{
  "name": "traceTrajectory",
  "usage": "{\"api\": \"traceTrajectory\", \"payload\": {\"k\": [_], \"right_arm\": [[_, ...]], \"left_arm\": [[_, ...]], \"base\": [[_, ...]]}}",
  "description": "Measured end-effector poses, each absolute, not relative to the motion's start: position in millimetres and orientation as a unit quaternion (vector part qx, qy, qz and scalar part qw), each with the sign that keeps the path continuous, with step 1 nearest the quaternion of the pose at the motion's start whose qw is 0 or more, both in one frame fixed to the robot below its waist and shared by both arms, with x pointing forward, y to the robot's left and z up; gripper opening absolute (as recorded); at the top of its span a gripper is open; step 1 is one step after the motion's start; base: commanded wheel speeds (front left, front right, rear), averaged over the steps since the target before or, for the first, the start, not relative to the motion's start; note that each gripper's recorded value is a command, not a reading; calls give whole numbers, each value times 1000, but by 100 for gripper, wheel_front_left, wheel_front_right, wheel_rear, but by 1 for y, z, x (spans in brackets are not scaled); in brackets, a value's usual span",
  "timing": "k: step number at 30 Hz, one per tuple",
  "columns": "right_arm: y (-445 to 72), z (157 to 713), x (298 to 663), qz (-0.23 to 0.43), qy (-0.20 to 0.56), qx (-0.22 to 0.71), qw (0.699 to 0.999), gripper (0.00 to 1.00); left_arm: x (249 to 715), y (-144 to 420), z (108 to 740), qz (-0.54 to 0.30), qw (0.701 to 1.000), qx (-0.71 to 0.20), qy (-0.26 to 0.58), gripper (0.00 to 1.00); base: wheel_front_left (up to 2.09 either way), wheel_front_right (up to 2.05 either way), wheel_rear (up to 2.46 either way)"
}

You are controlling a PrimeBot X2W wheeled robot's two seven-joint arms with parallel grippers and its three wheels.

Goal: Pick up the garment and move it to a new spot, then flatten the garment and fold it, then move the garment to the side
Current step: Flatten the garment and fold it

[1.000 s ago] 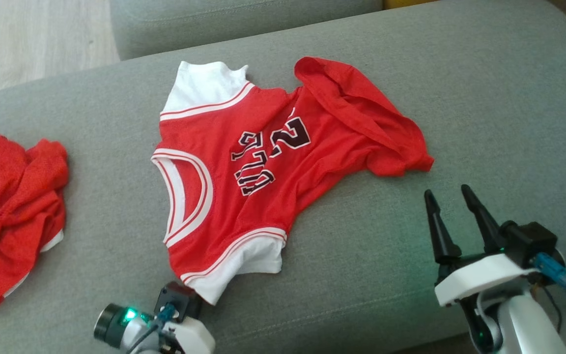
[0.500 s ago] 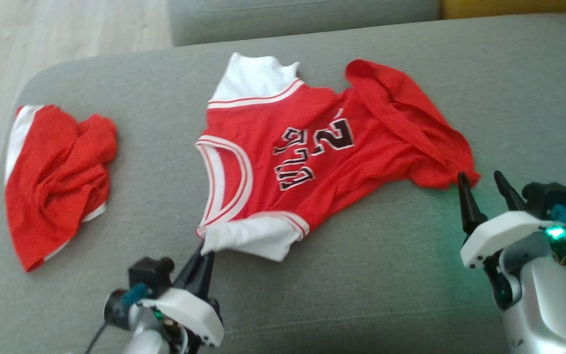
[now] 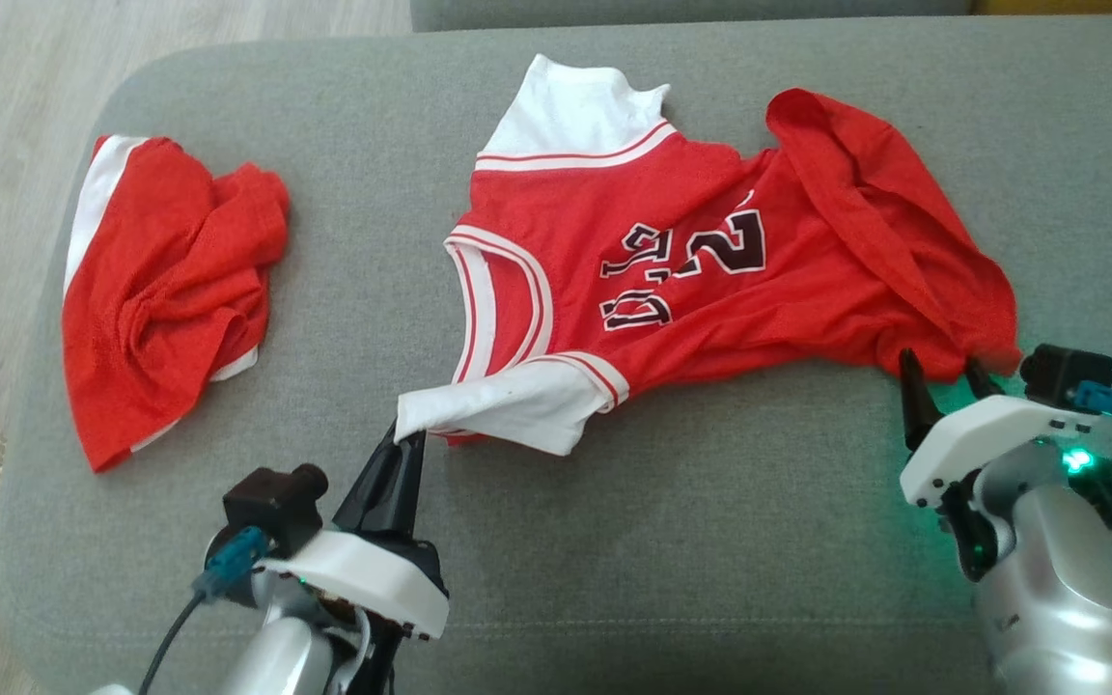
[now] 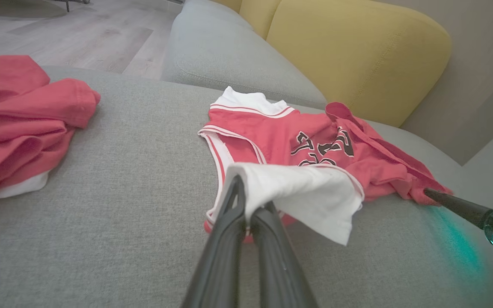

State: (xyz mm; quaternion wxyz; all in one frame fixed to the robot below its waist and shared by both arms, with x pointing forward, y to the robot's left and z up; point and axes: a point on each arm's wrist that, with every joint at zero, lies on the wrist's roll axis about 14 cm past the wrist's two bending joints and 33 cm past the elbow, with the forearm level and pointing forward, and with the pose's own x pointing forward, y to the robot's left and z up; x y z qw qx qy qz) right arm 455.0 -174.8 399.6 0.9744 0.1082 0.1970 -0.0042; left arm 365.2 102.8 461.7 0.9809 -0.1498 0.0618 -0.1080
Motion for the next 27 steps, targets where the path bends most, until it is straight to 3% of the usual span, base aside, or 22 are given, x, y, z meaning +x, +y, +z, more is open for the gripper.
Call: {"api": "traceTrajectory", "payload": {"k": [2,3,4,16,27], "right_arm": [[-170,393,455,-1,207,115,972,100],[-168,390,454,0,213,120,970,54],[-166,388,454,1,219,124,968,0],[-171,427,462,8,144,90,985,0],[-195,588,465,6,-63,21,998,0]], "left_arm": [[366,104,461,-105,981,-150,64,0],[366,104,461,-105,981,-150,63,0],[366,103,461,-105,981,-150,63,0],[371,109,480,-94,984,-151,30,0],[372,123,562,-81,975,-183,-93,0]], "base": [[0,0,0],[0,0,0],[0,0,0],[0,0,0],[0,0,0]]}}
